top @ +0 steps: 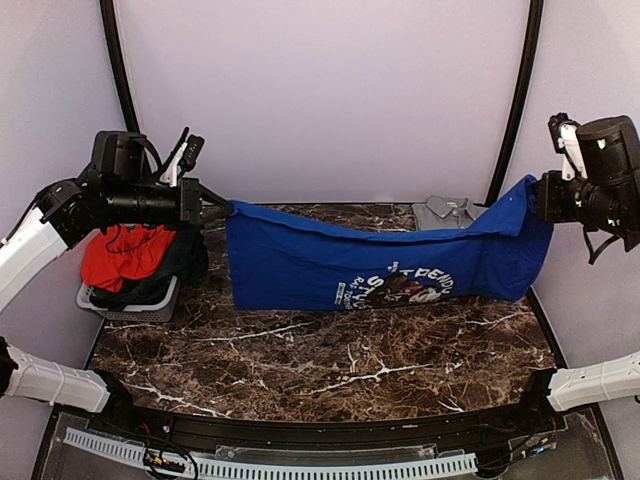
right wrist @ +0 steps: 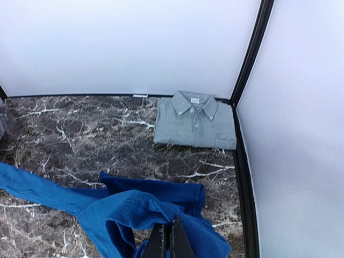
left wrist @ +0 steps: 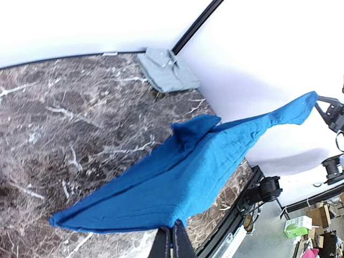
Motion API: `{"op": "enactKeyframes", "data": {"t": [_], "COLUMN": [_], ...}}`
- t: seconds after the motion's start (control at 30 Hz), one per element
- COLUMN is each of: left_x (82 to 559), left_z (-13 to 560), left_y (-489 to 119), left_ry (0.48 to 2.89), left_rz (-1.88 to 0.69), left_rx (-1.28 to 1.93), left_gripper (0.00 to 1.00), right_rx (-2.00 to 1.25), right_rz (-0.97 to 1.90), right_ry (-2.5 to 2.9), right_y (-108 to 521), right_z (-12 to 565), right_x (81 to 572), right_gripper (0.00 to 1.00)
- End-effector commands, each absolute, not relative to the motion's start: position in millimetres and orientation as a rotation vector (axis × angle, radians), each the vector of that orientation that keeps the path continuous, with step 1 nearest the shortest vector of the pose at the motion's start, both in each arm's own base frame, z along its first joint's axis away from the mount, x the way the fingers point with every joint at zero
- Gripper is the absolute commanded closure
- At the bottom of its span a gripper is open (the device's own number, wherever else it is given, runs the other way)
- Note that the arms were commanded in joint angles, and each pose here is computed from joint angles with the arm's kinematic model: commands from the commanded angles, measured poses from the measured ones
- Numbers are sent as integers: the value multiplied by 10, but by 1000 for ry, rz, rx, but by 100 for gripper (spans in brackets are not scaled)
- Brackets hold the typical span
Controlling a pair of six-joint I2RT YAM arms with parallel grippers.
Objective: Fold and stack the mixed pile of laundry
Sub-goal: Flatten out the crumpled T-shirt at the center of the board.
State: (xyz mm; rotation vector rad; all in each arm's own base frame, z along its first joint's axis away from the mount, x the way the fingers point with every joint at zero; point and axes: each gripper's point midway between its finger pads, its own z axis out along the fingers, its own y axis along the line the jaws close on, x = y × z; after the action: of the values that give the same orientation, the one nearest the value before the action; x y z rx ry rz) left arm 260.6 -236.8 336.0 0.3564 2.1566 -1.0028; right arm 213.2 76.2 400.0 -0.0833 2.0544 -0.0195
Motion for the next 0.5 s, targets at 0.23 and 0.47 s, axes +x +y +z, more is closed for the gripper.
{"op": "enactKeyframes", "data": {"t": [0.23,0.47], "left_x": [3748,4862], "left_z": [3890,4162], "left_y": [-2373,-2409], "left_ry": [2021,1892], "left_rz": [-980,-947], "left_rx": [129,115], "left_gripper": [100,100], "right_rx": [52,88], "right_rz": [-210,-122], "right_ry": [1600,1691], "right_y": [561,389], "right_z": [5138,5069], "right_x": [3203,4580], "right_gripper": [100,100]}}
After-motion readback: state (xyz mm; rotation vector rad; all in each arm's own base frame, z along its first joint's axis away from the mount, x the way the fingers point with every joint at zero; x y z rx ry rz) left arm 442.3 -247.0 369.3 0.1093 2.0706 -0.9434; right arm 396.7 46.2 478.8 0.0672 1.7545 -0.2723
